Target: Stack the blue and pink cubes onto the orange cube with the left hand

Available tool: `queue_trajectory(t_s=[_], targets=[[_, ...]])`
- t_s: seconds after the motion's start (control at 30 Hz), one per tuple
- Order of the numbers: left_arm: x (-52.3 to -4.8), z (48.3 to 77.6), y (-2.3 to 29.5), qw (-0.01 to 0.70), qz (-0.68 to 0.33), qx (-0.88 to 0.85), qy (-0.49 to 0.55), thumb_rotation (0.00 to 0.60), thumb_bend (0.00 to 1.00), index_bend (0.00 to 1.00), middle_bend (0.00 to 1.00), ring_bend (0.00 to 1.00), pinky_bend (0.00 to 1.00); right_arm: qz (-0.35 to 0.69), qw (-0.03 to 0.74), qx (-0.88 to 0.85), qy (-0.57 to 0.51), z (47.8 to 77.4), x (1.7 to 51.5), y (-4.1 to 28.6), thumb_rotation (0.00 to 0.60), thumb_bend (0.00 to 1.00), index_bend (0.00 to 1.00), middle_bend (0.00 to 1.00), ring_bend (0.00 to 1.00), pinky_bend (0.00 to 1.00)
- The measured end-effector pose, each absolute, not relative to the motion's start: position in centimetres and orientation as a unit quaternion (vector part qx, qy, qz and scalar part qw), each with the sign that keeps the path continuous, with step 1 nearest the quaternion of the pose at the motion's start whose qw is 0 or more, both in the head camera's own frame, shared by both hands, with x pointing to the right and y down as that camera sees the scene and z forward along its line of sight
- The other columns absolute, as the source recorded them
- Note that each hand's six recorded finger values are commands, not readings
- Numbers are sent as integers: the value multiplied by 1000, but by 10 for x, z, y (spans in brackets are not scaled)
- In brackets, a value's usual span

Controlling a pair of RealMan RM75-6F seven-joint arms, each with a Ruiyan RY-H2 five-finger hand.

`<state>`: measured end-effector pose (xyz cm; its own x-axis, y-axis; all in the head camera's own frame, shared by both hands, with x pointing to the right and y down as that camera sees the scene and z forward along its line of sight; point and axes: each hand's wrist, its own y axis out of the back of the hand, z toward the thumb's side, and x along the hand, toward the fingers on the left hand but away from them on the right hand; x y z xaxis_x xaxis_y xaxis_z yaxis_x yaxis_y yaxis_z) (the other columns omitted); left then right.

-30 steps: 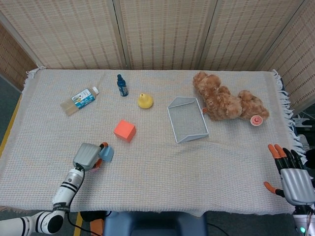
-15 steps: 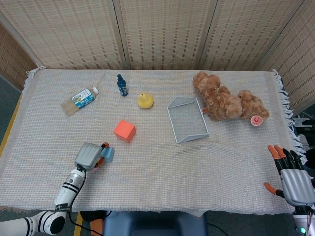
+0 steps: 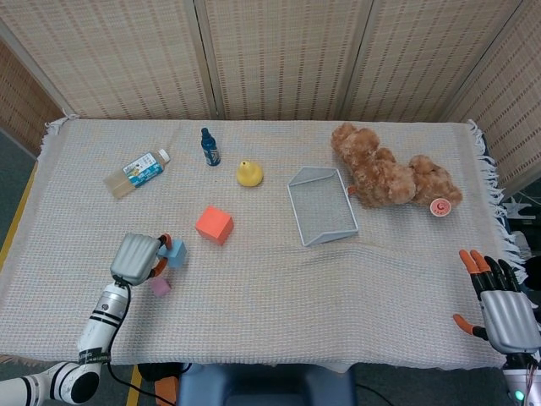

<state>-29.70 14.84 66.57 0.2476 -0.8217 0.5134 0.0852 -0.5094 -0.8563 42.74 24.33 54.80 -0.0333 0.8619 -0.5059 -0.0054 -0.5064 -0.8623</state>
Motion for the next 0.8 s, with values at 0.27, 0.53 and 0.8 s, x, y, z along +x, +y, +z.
queue_trajectory(t_s=[0.27, 0.53, 0.8], targets=[[-300, 652, 136, 433, -540, -655, 303, 600, 348, 570, 1000, 1000, 1000, 625, 347, -601, -357, 548, 428, 243, 600, 59, 0, 0, 0, 0], [-294, 649, 125, 436, -519, -653, 339, 600, 349, 569, 1000, 1000, 1000, 626, 345, -601, -357, 548, 429, 243, 600, 57, 0, 0, 0, 0], [-263, 665, 106, 455, -479, -650, 377, 600, 347, 576, 1000, 1000, 1000, 629, 345, -594, -364, 545, 433, 242, 600, 58, 0, 0, 0, 0]])
